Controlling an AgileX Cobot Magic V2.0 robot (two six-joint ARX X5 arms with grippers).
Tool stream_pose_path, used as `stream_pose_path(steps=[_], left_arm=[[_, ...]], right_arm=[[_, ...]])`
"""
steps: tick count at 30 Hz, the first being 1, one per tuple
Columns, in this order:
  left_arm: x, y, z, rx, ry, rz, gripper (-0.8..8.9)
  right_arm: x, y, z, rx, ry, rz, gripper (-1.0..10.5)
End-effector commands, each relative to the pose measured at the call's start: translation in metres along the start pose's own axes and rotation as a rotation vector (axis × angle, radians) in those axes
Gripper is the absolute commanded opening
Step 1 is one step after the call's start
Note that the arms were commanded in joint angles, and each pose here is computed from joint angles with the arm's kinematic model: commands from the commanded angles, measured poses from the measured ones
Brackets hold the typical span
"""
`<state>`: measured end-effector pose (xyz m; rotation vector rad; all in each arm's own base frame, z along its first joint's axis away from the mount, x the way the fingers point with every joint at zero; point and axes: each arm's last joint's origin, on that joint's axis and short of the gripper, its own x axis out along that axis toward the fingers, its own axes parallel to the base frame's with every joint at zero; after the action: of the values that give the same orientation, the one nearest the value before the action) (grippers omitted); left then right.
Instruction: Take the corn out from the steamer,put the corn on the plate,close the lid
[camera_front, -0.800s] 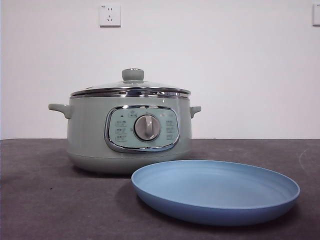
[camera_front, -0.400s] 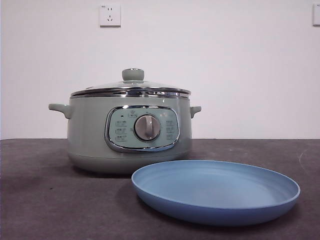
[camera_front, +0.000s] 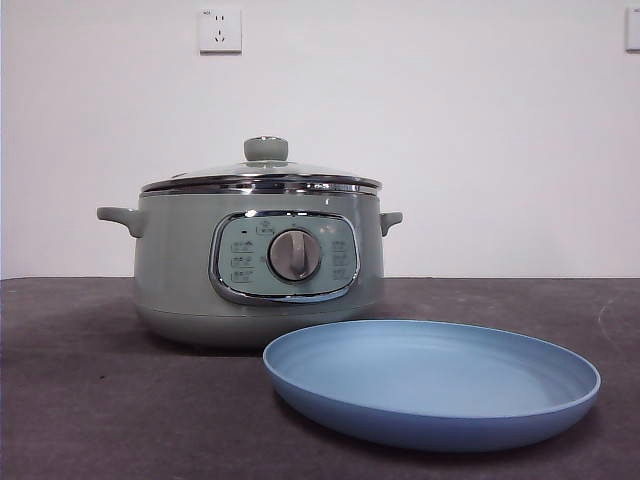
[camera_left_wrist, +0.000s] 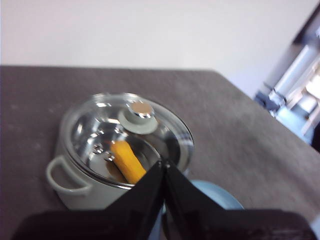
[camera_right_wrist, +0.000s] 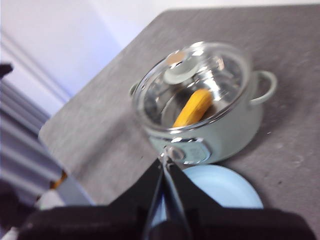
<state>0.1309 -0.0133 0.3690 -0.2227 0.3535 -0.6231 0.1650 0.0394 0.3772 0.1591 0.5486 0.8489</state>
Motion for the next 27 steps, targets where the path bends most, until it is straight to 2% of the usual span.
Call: stream_pose_path(steps=[1,7,11,13,16,17,19,27], left_arm=[[0.006,-0.002,0.006,0.058,0.062,-0.036,-0.06],[0.019,-0.004,0.010,0.051,0.141,-0.077,-0.05],[0.021,-0.002,0.009,0.041,0.151,-0.080,0.20],[0.022,-0.002,0.009,0.039,0.152,-0.082,1.73],[0.022,-0.002,0.009,0.037,0.151,-0.082,5.12],[0.022,-0.002,0.009,0.038,0.151,-0.082,5.46],[0.022,-0.002,0.010,0.038,0.151,-0.083,5.41],[0.023,-0.002,0.015,0.069,0.107,-0.086,5.41]], right_arm=[[0.010,0.004,0.005,-0.077,0.053,0.039,-0.1],[0.029,0.011,0.001,-0.144,0.142,-0.034,0.0],[0.032,0.015,0.001,-0.159,0.151,-0.025,0.4],[0.032,0.015,0.001,-0.158,0.152,-0.024,1.7],[0.032,0.015,0.001,-0.158,0.152,-0.024,3.7],[0.032,0.015,0.001,-0.158,0.152,-0.024,4.3],[0.032,0.015,0.001,-0.158,0.152,-0.024,5.1],[0.032,0.015,-0.001,-0.150,0.164,-0.024,5.1]])
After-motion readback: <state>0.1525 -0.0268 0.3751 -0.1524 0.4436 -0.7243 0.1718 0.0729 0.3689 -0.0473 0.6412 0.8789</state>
